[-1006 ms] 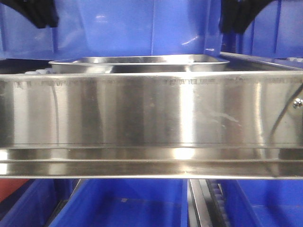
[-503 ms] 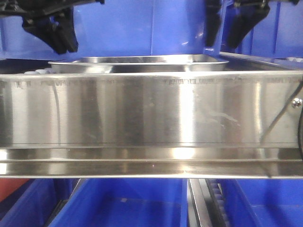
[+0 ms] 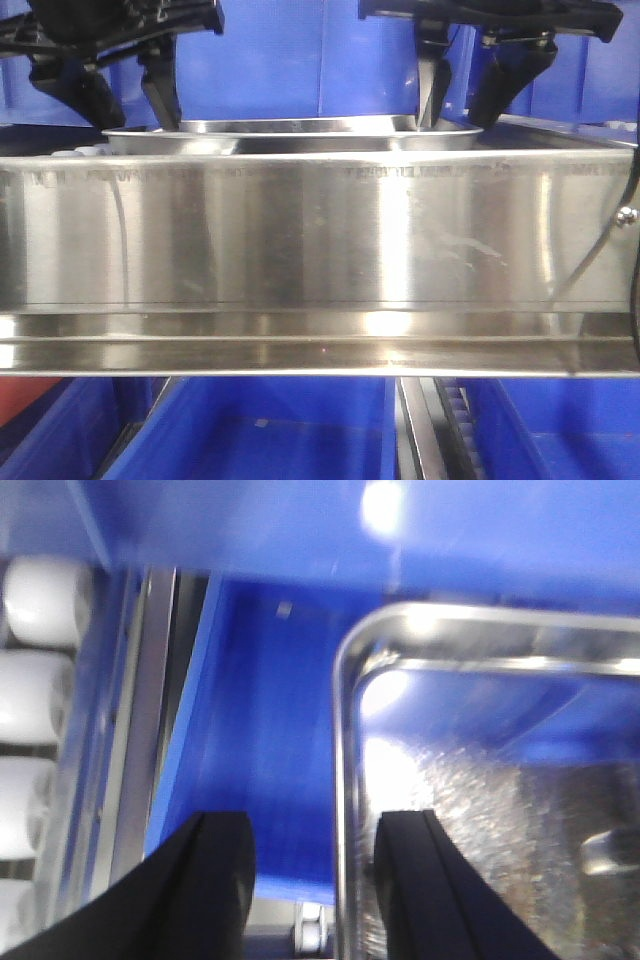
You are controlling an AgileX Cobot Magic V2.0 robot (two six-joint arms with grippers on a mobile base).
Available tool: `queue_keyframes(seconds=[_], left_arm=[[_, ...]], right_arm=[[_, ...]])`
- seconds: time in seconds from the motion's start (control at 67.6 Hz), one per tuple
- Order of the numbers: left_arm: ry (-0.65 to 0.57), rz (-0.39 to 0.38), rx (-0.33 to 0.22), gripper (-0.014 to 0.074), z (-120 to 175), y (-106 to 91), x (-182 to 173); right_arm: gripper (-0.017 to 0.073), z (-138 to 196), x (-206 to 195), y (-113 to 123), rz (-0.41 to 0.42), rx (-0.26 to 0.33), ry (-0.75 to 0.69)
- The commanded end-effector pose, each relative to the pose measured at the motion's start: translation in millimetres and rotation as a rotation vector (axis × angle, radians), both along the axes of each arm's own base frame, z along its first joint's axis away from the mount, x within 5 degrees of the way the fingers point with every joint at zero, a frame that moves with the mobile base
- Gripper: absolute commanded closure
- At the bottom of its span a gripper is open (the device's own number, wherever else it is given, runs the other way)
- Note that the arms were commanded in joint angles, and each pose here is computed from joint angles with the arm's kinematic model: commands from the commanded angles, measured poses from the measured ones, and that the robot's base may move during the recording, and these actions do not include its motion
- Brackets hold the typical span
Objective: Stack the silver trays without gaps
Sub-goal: 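Lower both grippers onto opposite rims of the top silver tray, then close both grippers on the top silver tray's rims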
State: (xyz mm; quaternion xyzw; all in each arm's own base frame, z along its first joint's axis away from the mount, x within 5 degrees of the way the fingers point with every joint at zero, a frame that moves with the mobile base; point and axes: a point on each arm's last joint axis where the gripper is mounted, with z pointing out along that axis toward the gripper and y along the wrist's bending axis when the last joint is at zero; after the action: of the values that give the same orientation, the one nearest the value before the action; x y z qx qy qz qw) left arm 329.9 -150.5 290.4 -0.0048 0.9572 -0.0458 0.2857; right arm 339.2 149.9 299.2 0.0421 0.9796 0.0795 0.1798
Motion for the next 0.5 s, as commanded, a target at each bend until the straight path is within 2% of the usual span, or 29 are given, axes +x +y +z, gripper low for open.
queue_keyframes(seconds=[0.0, 0.488], left_arm=[[0.001, 0.001, -0.002, 0.037, -1, -2.6, 1], [0.029, 0.004, -0.003, 0.037, -9, -4.6, 3]], right_arm=[[0.0388, 2, 1, 0, 0.002, -0.003, -0.013], [0.0388, -13, 7, 3, 0.001, -0.015, 0.026]])
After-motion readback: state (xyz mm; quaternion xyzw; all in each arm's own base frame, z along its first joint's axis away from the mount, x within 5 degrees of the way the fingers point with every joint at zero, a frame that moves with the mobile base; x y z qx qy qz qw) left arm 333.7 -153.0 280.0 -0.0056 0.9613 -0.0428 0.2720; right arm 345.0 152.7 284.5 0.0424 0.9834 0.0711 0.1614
